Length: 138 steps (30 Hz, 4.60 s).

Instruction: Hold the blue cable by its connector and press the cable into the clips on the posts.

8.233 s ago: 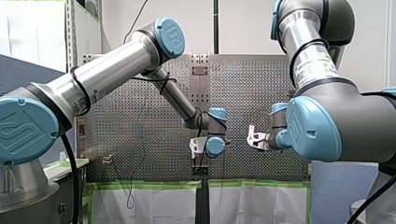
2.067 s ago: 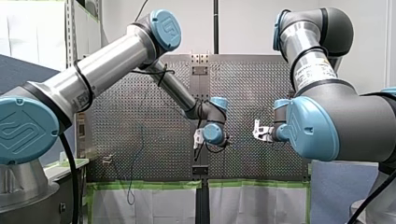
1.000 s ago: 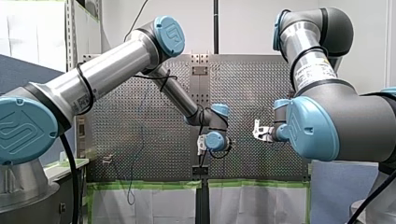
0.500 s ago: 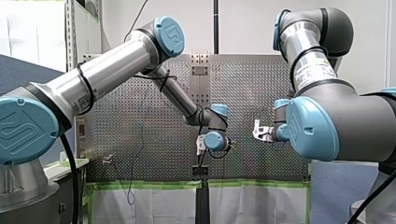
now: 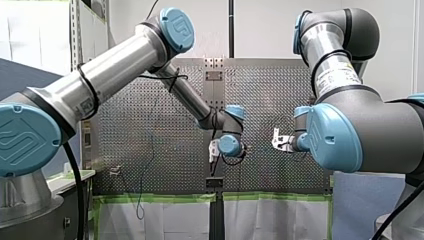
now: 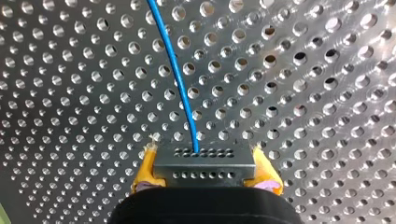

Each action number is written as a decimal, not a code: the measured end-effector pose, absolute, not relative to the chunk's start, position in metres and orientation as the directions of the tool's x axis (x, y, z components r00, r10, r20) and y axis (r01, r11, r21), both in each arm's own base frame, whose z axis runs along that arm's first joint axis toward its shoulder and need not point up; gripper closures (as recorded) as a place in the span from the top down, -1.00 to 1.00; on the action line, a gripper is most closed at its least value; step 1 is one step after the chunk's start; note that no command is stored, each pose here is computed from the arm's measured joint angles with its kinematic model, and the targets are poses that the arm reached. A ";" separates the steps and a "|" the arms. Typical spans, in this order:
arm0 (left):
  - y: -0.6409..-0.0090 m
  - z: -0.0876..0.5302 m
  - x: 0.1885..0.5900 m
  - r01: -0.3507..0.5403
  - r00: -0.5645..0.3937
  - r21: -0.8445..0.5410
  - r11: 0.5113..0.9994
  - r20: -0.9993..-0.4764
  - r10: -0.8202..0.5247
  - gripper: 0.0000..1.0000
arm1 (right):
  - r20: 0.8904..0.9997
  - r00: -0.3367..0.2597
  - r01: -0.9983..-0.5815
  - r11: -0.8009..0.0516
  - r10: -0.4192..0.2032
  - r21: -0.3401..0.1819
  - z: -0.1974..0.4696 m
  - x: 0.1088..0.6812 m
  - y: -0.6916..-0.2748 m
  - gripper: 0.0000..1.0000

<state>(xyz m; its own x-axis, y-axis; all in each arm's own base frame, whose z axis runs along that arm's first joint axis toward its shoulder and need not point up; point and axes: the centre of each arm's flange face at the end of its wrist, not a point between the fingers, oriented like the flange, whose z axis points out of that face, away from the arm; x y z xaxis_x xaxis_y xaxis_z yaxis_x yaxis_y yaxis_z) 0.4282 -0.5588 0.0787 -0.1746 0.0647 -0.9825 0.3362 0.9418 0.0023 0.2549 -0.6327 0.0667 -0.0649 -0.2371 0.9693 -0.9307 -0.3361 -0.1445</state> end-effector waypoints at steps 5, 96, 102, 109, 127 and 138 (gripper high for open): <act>-0.558 0.094 0.416 0.336 -0.149 -0.017 0.942 -0.988 0.035 1.00 | 0.969 -0.066 -0.932 -0.332 -0.238 -0.145 0.067 0.252 -0.634 -1.00; -0.368 0.264 0.251 0.238 0.168 -0.334 0.912 -0.911 -0.377 1.00 | 0.966 -0.070 -0.924 -0.349 -0.250 -0.157 0.066 0.249 -0.634 -1.00; -0.350 0.242 0.243 0.211 0.123 -0.299 0.931 -0.936 -0.329 1.00 | 0.966 -0.070 -0.924 -0.349 -0.250 -0.157 0.066 0.249 -0.634 -1.00; -0.331 0.216 0.229 0.187 0.070 -0.248 0.950 -0.962 -0.265 1.00 | 0.966 -0.070 -0.924 -0.348 -0.249 -0.157 0.066 0.249 -0.634 -1.00; -0.292 0.178 0.215 0.129 -0.005 -0.143 0.981 -0.990 -0.144 1.00 | 0.965 -0.070 -0.926 -0.344 -0.253 -0.157 0.065 0.244 -0.635 -1.00; -0.291 0.178 0.215 0.129 -0.005 -0.142 0.981 -0.990 -0.143 1.00 | 0.965 -0.070 -0.926 -0.344 -0.253 -0.157 0.065 0.244 -0.635 -1.00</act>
<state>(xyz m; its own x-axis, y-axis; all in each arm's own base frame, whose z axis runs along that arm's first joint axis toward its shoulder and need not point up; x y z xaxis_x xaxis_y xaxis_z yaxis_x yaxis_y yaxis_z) 0.2151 -0.2915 0.1779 -0.0046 -0.1427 -0.9897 0.1288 0.9814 -0.1421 0.2440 -0.6353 0.0650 -0.0698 -0.2533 0.9649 -0.9259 -0.3436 -0.1572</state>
